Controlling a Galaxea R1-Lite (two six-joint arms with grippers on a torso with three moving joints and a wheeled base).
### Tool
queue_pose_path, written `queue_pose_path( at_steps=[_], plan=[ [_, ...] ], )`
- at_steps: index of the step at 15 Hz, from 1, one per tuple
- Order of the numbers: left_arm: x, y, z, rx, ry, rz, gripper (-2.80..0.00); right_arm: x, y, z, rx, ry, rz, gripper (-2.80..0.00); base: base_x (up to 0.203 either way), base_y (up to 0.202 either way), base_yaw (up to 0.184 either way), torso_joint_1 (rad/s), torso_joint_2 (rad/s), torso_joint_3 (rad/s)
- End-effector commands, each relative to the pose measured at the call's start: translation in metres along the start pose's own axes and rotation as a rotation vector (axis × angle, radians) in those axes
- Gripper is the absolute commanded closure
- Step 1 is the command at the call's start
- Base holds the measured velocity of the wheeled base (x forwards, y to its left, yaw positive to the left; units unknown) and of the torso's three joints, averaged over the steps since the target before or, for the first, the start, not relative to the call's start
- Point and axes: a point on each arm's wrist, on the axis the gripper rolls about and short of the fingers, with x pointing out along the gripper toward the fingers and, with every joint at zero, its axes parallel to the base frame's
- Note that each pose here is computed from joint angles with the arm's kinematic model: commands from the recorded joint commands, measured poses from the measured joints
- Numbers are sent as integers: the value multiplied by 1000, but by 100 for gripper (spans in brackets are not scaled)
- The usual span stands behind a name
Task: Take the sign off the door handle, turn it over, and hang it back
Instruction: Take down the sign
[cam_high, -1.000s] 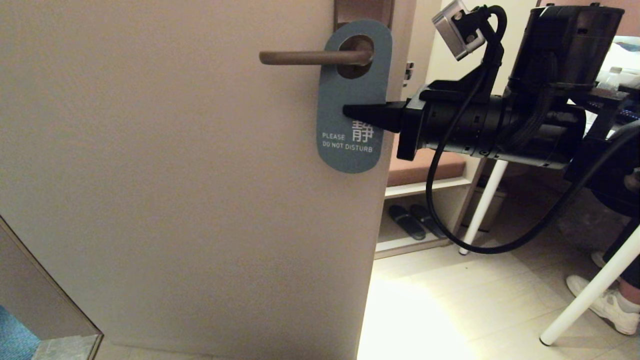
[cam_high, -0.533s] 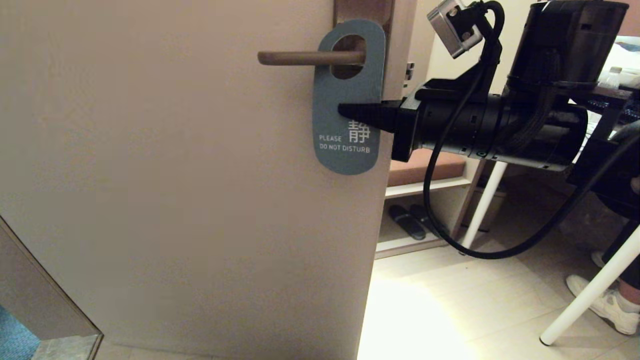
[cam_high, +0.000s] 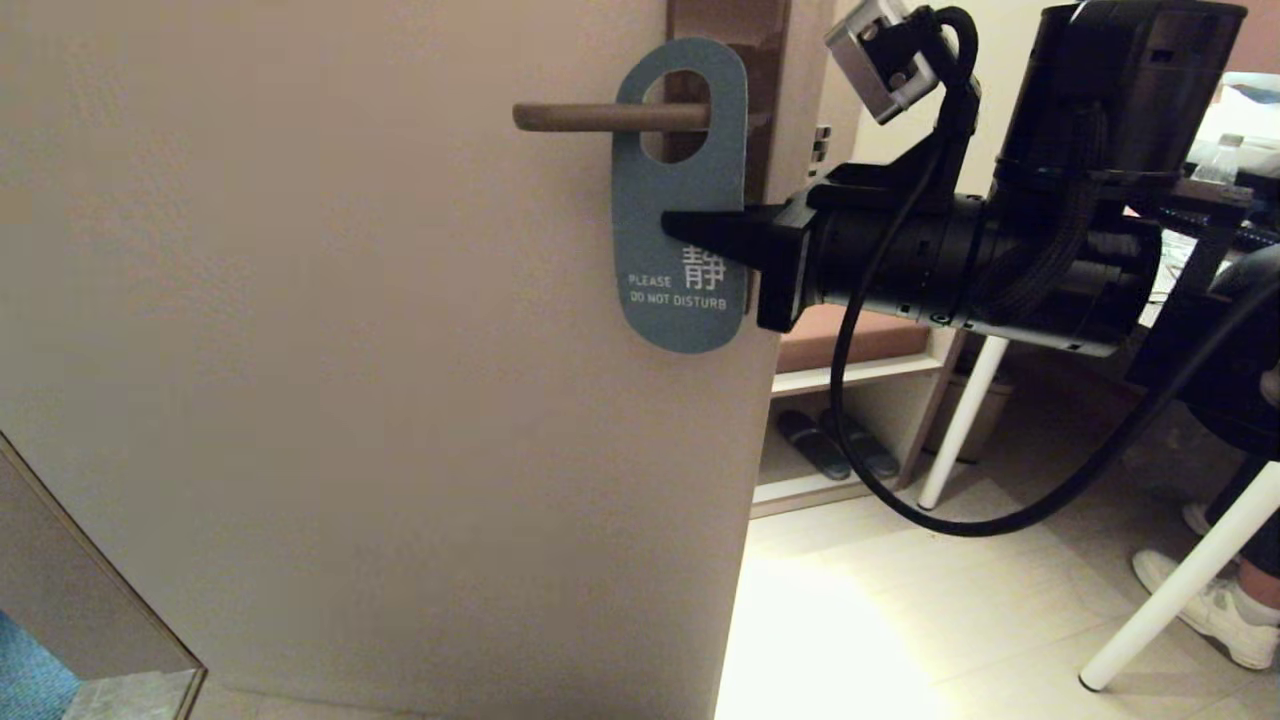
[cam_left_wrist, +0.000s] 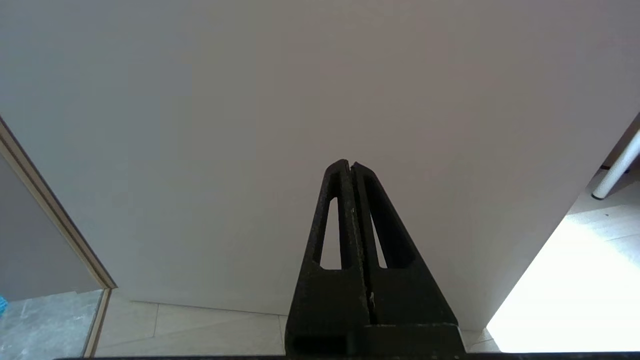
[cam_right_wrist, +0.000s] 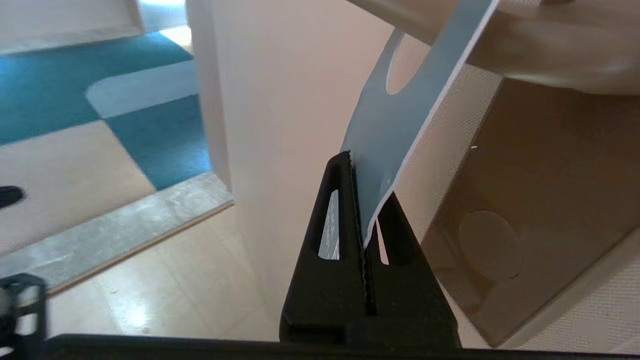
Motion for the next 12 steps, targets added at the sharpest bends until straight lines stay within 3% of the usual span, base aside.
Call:
queue_pose_path(
  at_steps=[1, 12],
  plan=[
    [0, 0, 0, 0, 0, 1, 0, 3, 2, -2, -10, 4, 6, 0, 0, 0, 0, 0, 0, 0],
    [0, 0, 0, 0, 1, 1, 0, 23, 11, -3, -44, 9, -56, 0, 0, 0, 0, 0, 0, 0]
  ],
)
